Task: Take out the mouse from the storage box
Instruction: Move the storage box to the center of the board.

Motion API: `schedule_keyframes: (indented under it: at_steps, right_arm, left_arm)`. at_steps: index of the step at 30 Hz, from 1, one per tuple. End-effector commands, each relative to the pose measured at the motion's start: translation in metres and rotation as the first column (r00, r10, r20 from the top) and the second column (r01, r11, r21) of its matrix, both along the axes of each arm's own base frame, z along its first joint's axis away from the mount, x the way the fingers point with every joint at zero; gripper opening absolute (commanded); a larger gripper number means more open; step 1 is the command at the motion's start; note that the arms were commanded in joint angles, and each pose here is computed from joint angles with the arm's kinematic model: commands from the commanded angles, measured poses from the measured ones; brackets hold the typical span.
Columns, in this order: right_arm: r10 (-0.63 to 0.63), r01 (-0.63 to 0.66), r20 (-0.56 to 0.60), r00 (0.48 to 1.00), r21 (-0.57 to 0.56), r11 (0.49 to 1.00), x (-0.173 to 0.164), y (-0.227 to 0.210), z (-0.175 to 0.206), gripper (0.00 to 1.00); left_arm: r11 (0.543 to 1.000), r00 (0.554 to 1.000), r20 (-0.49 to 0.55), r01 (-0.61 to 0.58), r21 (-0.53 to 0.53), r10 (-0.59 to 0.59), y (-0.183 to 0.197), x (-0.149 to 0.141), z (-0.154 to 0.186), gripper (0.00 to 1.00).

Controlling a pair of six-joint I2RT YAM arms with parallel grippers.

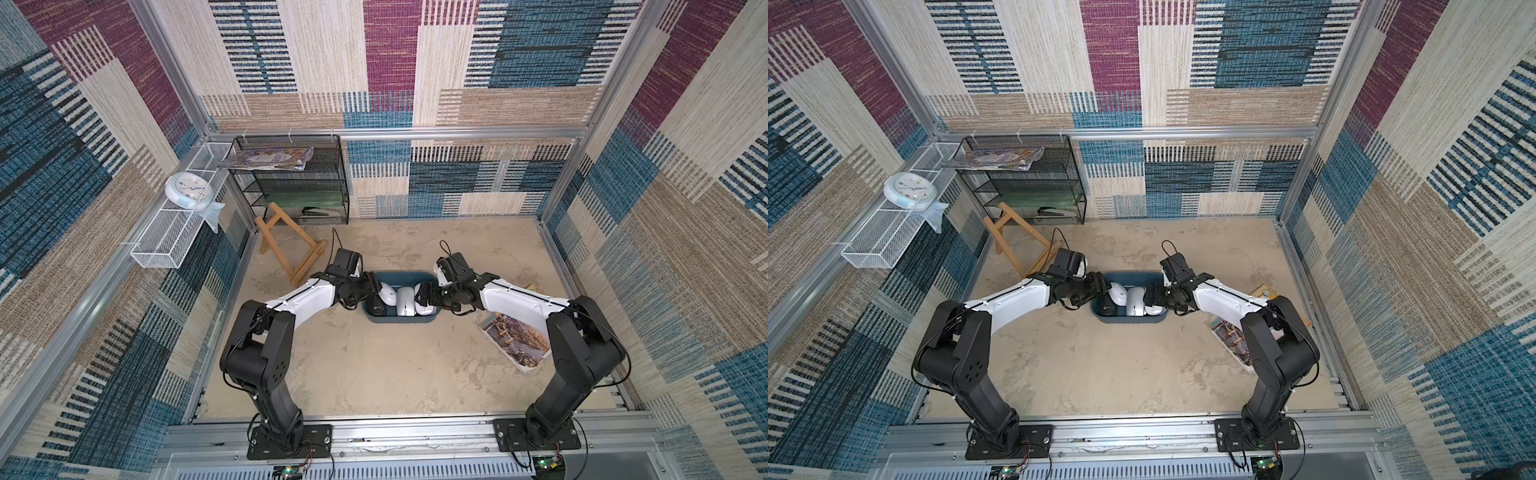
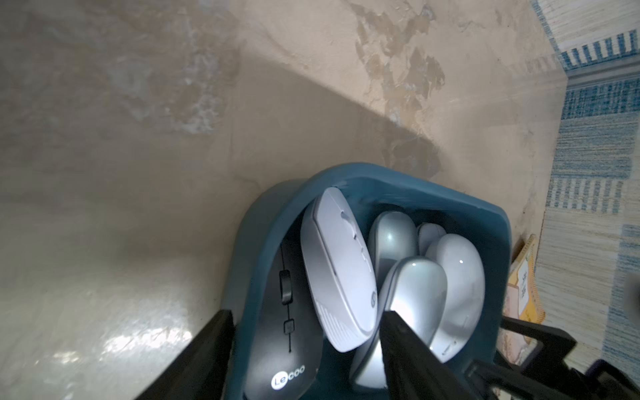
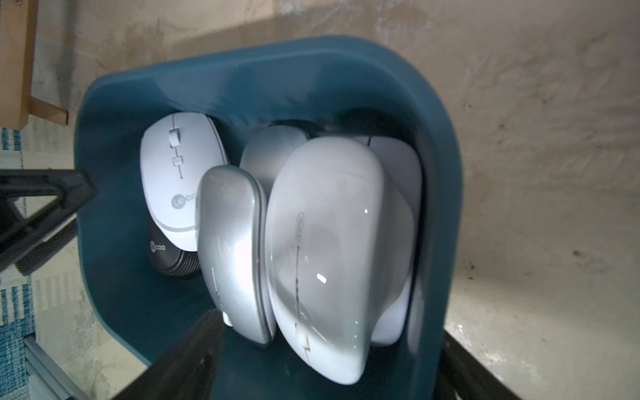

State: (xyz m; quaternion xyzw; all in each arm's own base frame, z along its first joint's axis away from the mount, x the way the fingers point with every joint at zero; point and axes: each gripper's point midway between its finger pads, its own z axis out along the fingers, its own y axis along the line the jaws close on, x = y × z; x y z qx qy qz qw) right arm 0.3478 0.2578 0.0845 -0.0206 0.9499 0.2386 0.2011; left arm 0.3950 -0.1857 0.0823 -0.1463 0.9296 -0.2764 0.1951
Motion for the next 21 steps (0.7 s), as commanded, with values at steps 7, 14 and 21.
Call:
schedule_keyframes:
  at_steps: [7, 14, 21]
  right_arm:
    - [-0.025, 0.027, 0.083, 0.996, -0.025, 0.999, 0.014, -0.021, 0.015, 0.89]
    - [0.002, -0.005, 0.051, 0.999, 0.053, 0.999, 0.005, -0.013, 0.007, 0.88]
    - [0.049, -0.052, 0.061, 0.997, 0.047, 0.998, 0.001, 0.003, 0.015, 0.88]
  left_arm:
    - [0.996, 0.997, 0.030, -0.072, 0.049, 0.071, 0.028, -0.015, 0.011, 0.84]
    - [0.998, 0.998, 0.012, -0.056, 0.033, 0.056, 0.025, -0.023, 0.015, 0.86]
    - [0.983, 0.988, 0.085, -0.136, 0.124, 0.126, 0.061, -0.050, 0.030, 0.91]
